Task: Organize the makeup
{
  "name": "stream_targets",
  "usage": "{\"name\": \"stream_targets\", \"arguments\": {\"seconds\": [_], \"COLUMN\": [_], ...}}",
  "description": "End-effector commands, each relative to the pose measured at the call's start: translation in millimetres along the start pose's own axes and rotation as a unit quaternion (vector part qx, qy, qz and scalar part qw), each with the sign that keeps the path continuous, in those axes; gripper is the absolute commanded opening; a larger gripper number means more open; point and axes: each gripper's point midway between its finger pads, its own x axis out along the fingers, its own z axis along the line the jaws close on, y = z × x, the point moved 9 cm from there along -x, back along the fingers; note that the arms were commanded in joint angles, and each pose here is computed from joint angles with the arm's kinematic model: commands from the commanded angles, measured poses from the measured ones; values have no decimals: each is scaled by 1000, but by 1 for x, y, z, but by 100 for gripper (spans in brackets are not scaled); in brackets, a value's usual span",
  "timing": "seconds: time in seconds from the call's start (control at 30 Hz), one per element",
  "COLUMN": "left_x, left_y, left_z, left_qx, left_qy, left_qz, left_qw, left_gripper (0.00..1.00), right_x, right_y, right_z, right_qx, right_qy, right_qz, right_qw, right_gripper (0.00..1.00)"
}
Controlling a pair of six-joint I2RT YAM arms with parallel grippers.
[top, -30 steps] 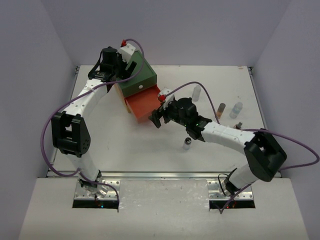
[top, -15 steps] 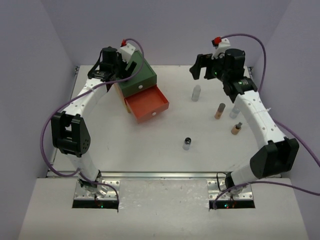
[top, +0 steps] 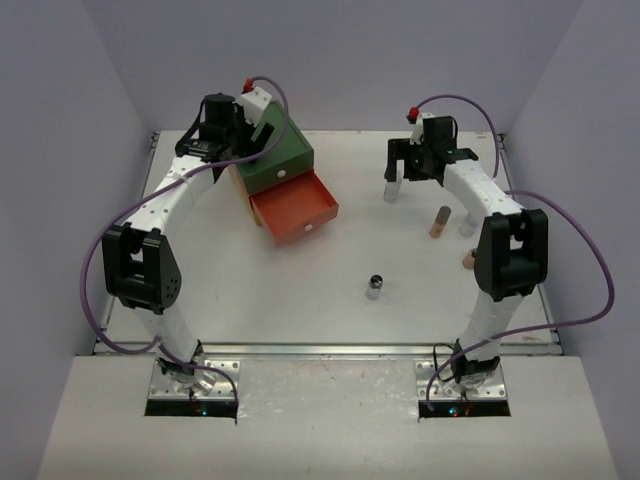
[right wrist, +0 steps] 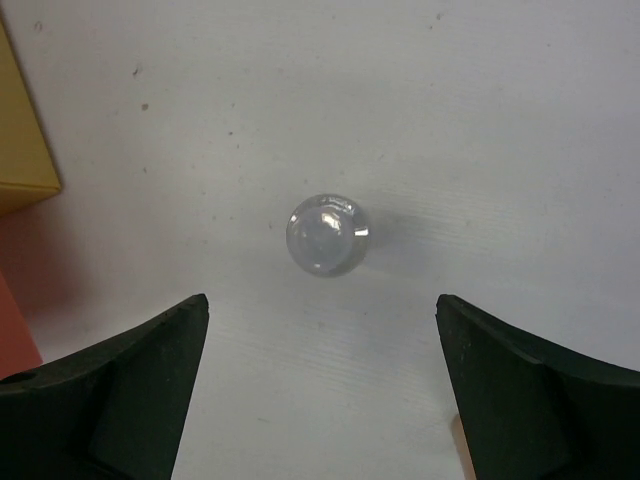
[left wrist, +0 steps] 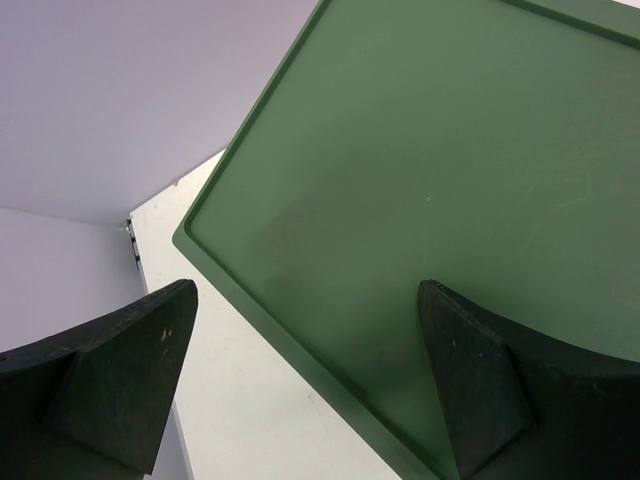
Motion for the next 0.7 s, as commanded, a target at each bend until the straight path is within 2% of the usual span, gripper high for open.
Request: {"name": "stream_targets", "arguments": {"seconds": [0.0, 0.23, 0.43, 0.53, 0.63, 0.67], "left_x": [1, 2, 2, 2, 1, 1], "left_y": [22, 22, 22, 22, 23, 23], "left_z": [-14, -14, -13, -13, -13, -13], "left_qx": [7, 8, 9, 9, 10, 10], "left_qy": [38, 37, 35, 36, 36, 36], "left_qz": [62, 65, 66, 67, 68, 68], "left_qw": [997, 997, 997, 997, 997, 997], "left_gripper": [93, 92, 93, 93, 93, 93], "right_x": [22, 57, 67, 68, 66, 66], "right_y": [-24, -21, -15, -12, -9, -9], "right_z": [-5, -5, 6, 8, 8, 9], "right_qx": [-23, -11, -19, -21, -21, -21], "right_qy": [16, 18, -2, -3, 2, 4], "right_qz": [-58, -40, -31, -29, -31, -30], "right_qw": [998, 999, 999, 999, 999, 999], "right_gripper": [92, 83, 74, 63, 42, 41]}}
